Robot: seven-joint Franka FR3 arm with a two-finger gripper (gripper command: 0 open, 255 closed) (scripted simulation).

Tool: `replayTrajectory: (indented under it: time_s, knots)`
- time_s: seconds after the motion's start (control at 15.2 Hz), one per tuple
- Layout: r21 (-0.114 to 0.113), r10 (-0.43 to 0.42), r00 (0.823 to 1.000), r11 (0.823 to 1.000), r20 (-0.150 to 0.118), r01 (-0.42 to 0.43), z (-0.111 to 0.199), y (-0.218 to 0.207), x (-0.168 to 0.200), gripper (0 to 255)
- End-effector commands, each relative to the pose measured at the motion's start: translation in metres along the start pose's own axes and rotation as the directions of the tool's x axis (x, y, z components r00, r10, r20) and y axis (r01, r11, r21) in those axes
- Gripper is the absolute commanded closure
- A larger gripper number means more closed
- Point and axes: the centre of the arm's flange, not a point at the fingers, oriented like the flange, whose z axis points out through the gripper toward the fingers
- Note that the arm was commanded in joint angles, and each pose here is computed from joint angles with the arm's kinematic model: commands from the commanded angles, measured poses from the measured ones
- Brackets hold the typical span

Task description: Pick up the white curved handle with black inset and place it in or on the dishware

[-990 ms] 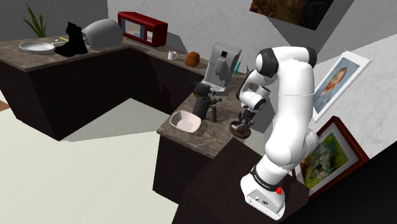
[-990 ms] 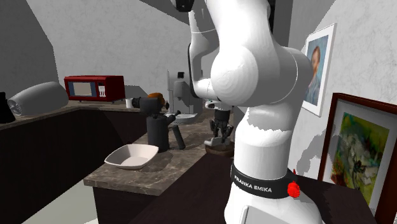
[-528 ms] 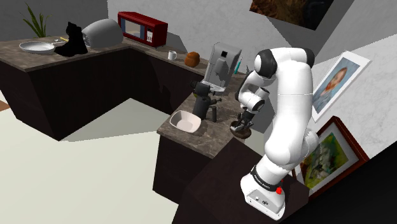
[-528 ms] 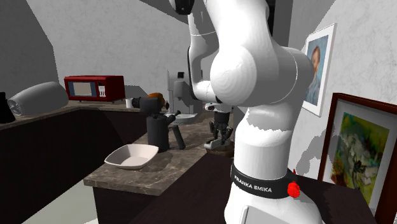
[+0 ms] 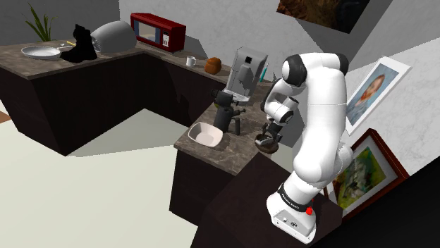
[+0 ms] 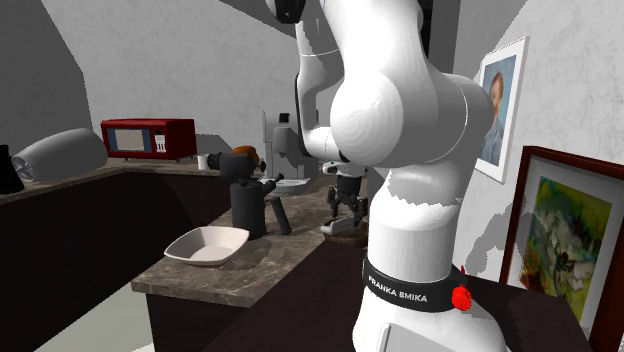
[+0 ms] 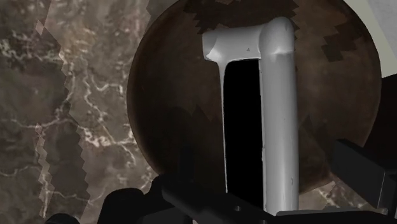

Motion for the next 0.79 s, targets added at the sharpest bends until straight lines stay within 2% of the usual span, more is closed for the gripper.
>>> replayTrajectory:
  time_s: [0.0,0.2,0.73]
  knots:
    - [0.0,0.0,1.0,1.0,0.0,0.0,-0.013,0.0,0.0,0]
    - [0.0,0.0,1.0,1.0,0.0,0.0,-0.05,0.0,0.0,0]
    - [0.0,0.0,1.0,1.0,0.0,0.0,-0.05,0.0,0.0,0]
